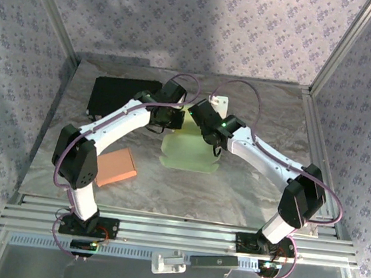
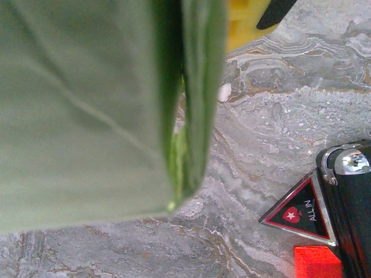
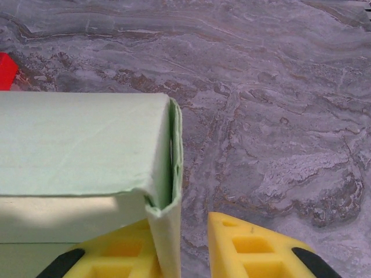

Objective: Fold the paper box

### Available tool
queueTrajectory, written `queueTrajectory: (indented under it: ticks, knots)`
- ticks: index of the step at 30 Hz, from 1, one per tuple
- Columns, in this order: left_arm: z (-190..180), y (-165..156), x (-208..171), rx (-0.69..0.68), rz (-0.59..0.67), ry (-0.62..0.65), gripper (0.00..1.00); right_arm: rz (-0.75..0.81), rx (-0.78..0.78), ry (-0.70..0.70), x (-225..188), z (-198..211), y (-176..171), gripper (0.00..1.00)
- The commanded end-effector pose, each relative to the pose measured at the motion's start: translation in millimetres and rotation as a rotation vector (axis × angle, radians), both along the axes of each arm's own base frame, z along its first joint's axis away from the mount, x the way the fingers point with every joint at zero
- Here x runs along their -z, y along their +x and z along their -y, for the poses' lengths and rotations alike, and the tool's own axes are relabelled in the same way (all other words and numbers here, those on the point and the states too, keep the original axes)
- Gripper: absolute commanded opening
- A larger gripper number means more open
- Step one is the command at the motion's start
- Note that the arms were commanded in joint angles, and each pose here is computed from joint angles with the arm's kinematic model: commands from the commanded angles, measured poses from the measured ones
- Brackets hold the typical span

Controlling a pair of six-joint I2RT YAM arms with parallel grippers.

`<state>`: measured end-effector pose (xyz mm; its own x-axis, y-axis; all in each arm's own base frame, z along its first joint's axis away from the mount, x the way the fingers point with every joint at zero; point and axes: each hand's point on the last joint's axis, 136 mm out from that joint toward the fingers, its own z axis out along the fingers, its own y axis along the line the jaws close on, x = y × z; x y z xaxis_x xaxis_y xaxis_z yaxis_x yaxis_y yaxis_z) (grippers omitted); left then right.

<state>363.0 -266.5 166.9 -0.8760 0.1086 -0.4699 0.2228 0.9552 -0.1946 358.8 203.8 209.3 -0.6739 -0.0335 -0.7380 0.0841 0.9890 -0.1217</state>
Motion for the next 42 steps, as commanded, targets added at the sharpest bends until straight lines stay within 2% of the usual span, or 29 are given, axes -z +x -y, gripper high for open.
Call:
queueTrajectory:
  ticks: [1,10,13,16,17,21,27,31,35,38,42]
  knots:
    - [-6,4,-34,-0.035,0.056,-0.035,0.00,-0.021,0.024,-0.027,7,9,-3,0.27]
    - [-5,6,-34,-0.040,0.056,-0.031,0.00,-0.029,0.031,-0.017,14,5,-4,0.27]
    - [-5,7,-33,-0.039,0.054,-0.031,0.00,-0.039,0.039,-0.020,20,6,-5,0.22]
    - [-5,7,-32,-0.038,0.053,-0.027,0.00,-0.046,0.042,-0.016,25,5,-5,0.21]
    - [-5,7,-32,-0.040,0.051,-0.028,0.00,-0.046,0.042,-0.013,26,5,-5,0.20]
    - [-5,7,-32,-0.039,0.051,-0.027,0.00,-0.041,0.043,-0.010,25,5,-5,0.01]
    - [-6,7,-31,-0.045,0.049,-0.025,0.00,-0.026,0.003,0.022,16,-2,-6,0.00]
    - [-6,7,-30,-0.047,0.049,-0.022,0.00,-0.004,-0.110,0.099,1,-18,-12,0.29]
    - [-5,8,-28,-0.048,0.043,-0.021,0.00,0.038,-0.195,0.211,-18,-28,-20,0.47]
    - [-4,8,-28,-0.046,0.042,-0.021,0.00,0.051,-0.198,0.224,-25,-25,-23,0.51]
    - [-4,9,-27,-0.047,0.039,-0.022,0.00,0.040,-0.145,0.195,-18,-13,-19,0.47]
